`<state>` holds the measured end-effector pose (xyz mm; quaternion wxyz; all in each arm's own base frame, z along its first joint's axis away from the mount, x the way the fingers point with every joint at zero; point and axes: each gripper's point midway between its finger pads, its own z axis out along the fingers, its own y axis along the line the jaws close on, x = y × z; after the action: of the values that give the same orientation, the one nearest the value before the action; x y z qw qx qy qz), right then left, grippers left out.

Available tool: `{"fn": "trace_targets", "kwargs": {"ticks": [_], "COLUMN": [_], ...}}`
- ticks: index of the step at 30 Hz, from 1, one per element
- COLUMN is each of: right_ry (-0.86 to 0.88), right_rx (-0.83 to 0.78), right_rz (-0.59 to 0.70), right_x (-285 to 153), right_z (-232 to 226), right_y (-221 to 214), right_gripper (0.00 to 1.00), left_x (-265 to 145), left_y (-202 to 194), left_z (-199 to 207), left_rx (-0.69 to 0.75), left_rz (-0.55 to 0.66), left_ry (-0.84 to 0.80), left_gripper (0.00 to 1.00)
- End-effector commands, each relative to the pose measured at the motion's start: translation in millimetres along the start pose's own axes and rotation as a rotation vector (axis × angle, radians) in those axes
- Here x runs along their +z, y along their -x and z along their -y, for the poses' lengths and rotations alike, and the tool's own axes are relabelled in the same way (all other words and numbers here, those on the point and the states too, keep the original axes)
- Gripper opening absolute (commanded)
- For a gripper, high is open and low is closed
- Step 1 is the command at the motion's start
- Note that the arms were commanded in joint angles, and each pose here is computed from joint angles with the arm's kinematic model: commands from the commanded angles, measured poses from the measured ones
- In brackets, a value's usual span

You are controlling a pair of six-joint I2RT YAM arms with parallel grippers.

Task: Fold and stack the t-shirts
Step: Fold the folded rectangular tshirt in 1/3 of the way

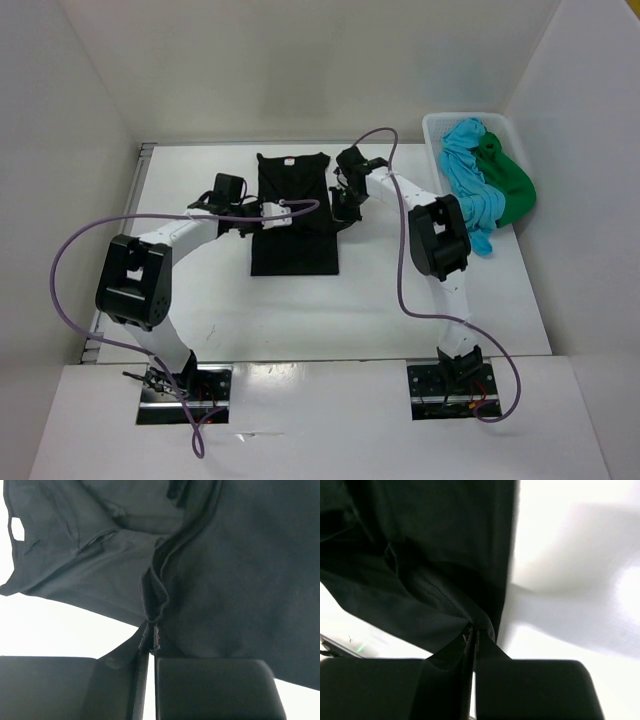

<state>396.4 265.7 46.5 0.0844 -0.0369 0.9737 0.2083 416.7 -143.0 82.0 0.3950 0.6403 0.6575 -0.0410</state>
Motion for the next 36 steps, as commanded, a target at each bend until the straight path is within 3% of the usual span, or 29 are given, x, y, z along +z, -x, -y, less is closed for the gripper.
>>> {"fn": "trace_targets", "kwargs": {"ticks": [1, 2, 5, 6, 7, 9, 10, 15, 16, 19, 22, 23, 26, 28, 31, 34, 36], "right_ry": [0.044, 0.042, 0.035, 0.043, 0.047, 0.056, 0.071, 0.074, 0.091, 0.1, 0.075, 0.065, 0.07, 0.054, 0.059, 0.055, 0.054], "right_rx": [-0.033, -0.031, -0.009, -0.016, -0.011, -0.014, -0.025, -0.037, -0.054, -0.061, -0.046, -0.024, 0.011, 0.027, 0.039, 0.047, 0.06], "right_rz": [0.0, -0.006, -0.005, 0.015, 0.035, 0.067, 0.092, 0.191, 0.237, 0.224, 0.189, 0.162, 0.12, 0.082, 0.055, 0.023, 0.02], "right_x": [-4.0, -2.8, -1.9, -7.1, -10.6, -18.9, -28.5, -62.1, -78.0, -82.1, -76.1, -70.9, -60.8, -50.2, -36.6, -24.2, -20.0], "right_z": [-6.1, -5.8, 4.6, 1.2, 4.8, 4.7, 3.5, 4.4, -2.7, -3.6, 1.8, 7.3, 14.6, 14.4, 6.5, 1.7, 2.4], "right_y": [11.9, 12.2, 16.1, 20.1, 24.7, 30.3, 34.2, 39.4, 42.9, 22.8, 6.0, -5.2, -26.2, -46.3, -62.1, -72.0, -71.6], "right_gripper": [0.0, 0.02, 0.35, 0.42, 0.53, 0.6, 0.6, 0.58, 0.54, 0.29, 0.25, 0.36, 0.55, 0.6, 0.64, 0.65, 0.65], "left_x": [5.1, 9.0, 15.5, 13.3, 16.1, 15.8, 15.8, 13.9, 10.9, 2.9, -16.2, -29.5, -49.5, -64.6, -69.1, -60.7, -53.1], "left_y": [4.1, -2.0, -13.5, -19.3, -22.0, -22.4, -22.4, -34.9, -35.7, -46.2, -33.8, -23.3, -16.7, -11.5, -24.9, -27.2, -27.1], "left_z": [-10.2, -10.0, -7.5, -10.4, -7.5, -10.2, -10.2, -15.8, -20.8, -29.9, -33.1, -33.1, 17.6, 52.3, 121.6, 148.5, 143.8], "left_rx": [0.026, 0.027, 0.021, 0.014, 0.001, -0.006, -0.006, -0.04, -0.044, -0.079, -0.069, -0.033, 0.145, 0.286, 0.376, 0.37, 0.355], "left_rz": [0.047, 0.03, -0.003, -0.022, -0.025, -0.03, -0.03, -0.087, -0.095, -0.16, -0.166, -0.151, -0.173, -0.155, -0.15, -0.15, -0.158], "left_ry": [0.029, 0.038, 0.041, 0.052, 0.044, 0.057, 0.057, 0.114, 0.15, 0.218, 0.198, 0.19, 0.054, -0.028, -0.208, -0.296, -0.285], "left_gripper": [0.12, 0.16, 0.16, 0.19, 0.25, 0.41, 0.51, 0.61, 0.62, 0.65, 0.65, 0.65, 0.67, 0.69, 0.69, 0.7, 0.7]}}
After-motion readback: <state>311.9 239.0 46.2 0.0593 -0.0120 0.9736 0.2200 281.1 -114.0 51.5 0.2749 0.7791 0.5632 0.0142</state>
